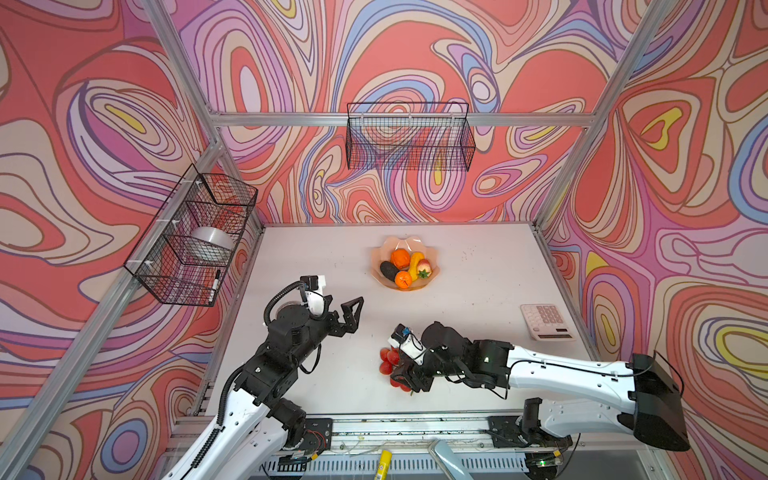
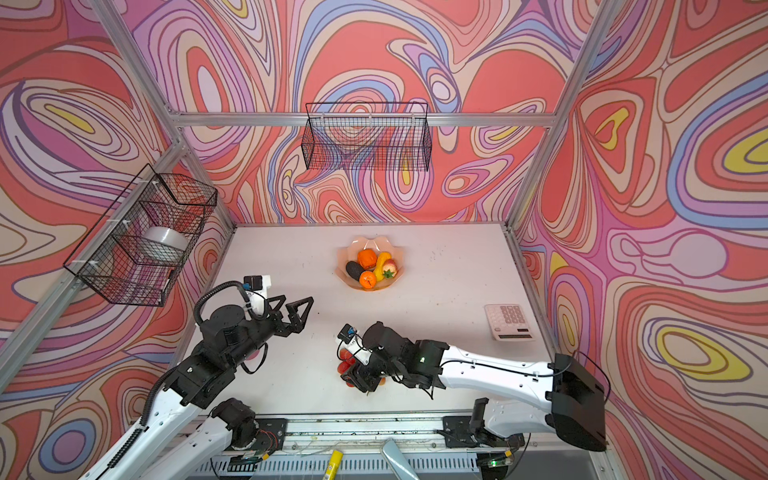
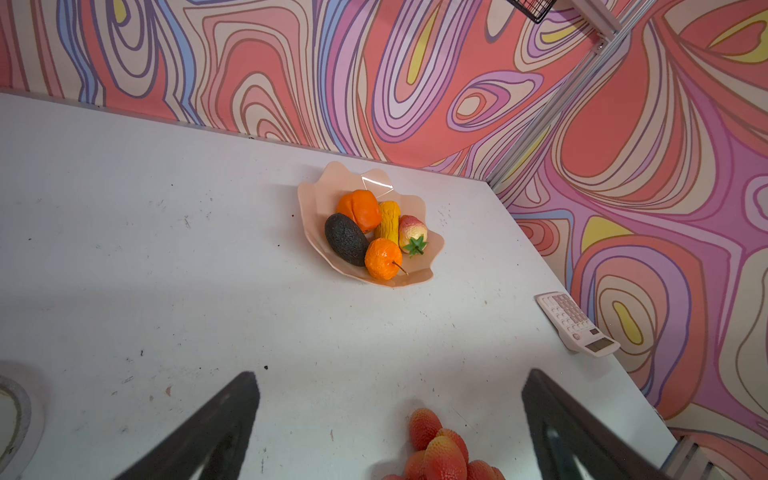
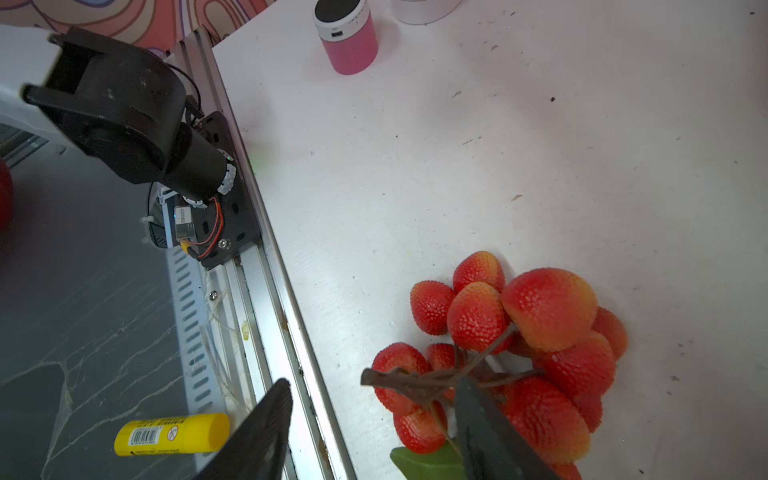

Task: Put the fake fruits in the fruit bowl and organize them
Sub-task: 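Grasp the strawberry bunch by its stems with the right gripper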

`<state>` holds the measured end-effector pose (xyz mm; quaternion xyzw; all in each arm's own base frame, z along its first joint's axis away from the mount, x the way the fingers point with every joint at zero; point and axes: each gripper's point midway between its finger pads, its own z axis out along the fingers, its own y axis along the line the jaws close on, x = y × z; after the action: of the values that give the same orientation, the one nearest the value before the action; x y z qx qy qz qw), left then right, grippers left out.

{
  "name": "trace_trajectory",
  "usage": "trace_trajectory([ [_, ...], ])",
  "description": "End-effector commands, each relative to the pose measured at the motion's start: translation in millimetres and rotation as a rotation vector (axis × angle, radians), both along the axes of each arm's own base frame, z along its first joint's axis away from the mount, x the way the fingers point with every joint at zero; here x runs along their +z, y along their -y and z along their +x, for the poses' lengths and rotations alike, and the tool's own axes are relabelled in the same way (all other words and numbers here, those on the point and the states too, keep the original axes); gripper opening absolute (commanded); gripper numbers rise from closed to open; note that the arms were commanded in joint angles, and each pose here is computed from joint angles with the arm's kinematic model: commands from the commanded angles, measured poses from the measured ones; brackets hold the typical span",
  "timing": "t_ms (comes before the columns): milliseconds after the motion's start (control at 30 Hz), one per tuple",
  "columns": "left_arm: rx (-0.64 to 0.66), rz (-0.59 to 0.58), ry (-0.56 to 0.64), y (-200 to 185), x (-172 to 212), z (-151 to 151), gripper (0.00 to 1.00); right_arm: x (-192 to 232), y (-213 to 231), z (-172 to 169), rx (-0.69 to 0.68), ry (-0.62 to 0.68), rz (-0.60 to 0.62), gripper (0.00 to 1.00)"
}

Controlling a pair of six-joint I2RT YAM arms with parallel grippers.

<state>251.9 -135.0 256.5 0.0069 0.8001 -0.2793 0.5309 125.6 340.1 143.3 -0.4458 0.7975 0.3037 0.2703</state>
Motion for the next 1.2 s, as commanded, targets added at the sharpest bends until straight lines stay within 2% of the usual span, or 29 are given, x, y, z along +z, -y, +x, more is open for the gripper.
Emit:
trace_trajectory([
  [0,0.024,0.008,0.003,-6,6,0,1.00,-4,-8,3,0.022,0.046,-0.028,0.64],
  [200,0.011,0.013,-0.001,-4,7,-1,1.00,-18,-16,15,0.002,0.076,-0.063,0.62],
  [300,0.012,0.015,0.001,-4,7,-1,1.00,-27,-21,19,-0.009,0.073,-0.081,0.57],
  [467,0.013,0.023,0.005,-6,8,-2,1.00,-34,-26,23,-0.031,0.061,-0.089,0.42],
  [767,0.026,0.032,0.043,-11,14,-6,1.00,-32,-12,42,-0.166,0.100,-0.124,0.20],
  [967,0.010,0.048,0.054,-7,17,-2,1.00,-15,-5,53,-0.241,0.144,-0.102,0.01],
  [1167,-0.021,0.053,0.066,-2,25,-1,1.00,28,-2,79,-0.330,0.191,-0.111,0.00],
])
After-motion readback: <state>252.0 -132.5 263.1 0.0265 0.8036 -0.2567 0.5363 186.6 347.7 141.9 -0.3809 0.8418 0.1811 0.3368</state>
